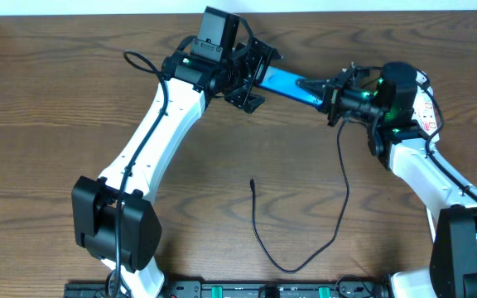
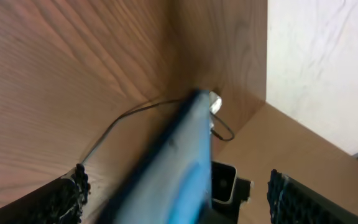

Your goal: Plug charger to phone and switch on socket

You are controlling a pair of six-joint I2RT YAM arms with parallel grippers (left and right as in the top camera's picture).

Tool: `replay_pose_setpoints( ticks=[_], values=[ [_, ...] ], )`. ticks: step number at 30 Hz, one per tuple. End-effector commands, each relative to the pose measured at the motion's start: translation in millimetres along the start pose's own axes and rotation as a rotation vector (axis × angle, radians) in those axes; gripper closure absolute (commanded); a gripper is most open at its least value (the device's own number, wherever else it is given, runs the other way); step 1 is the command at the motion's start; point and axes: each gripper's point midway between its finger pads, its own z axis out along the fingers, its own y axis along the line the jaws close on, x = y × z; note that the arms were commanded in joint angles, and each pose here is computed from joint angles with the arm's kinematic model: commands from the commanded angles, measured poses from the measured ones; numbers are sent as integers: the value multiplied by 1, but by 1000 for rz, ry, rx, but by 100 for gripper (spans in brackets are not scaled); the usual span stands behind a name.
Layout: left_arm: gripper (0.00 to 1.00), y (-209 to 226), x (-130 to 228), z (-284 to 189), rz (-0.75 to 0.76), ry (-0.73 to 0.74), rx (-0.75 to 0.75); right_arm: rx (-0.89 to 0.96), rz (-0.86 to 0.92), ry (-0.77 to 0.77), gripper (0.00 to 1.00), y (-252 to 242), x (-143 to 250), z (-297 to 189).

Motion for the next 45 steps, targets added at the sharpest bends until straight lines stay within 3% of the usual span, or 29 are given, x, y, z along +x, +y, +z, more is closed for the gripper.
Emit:
replay_pose_setpoints(
  ticks=[1,7,11,35,45],
  values=[
    [8,-19,2,-15,-33,-21,60,-23,109,65,99,14,14,-1],
    [8,-32,2,-16,-65,-21,114,-26,174,89,99,17,21,2],
    [8,-41,-2,-17,-47,-40,150,-69,122,79,99,27,24,6],
    [9,-40,-1,-13,42,-88,139,-115,92,39,99,37,20,8],
    [25,-40,2,-12,45,-84,137,-107,91,52,99,35,26,13]
  ],
)
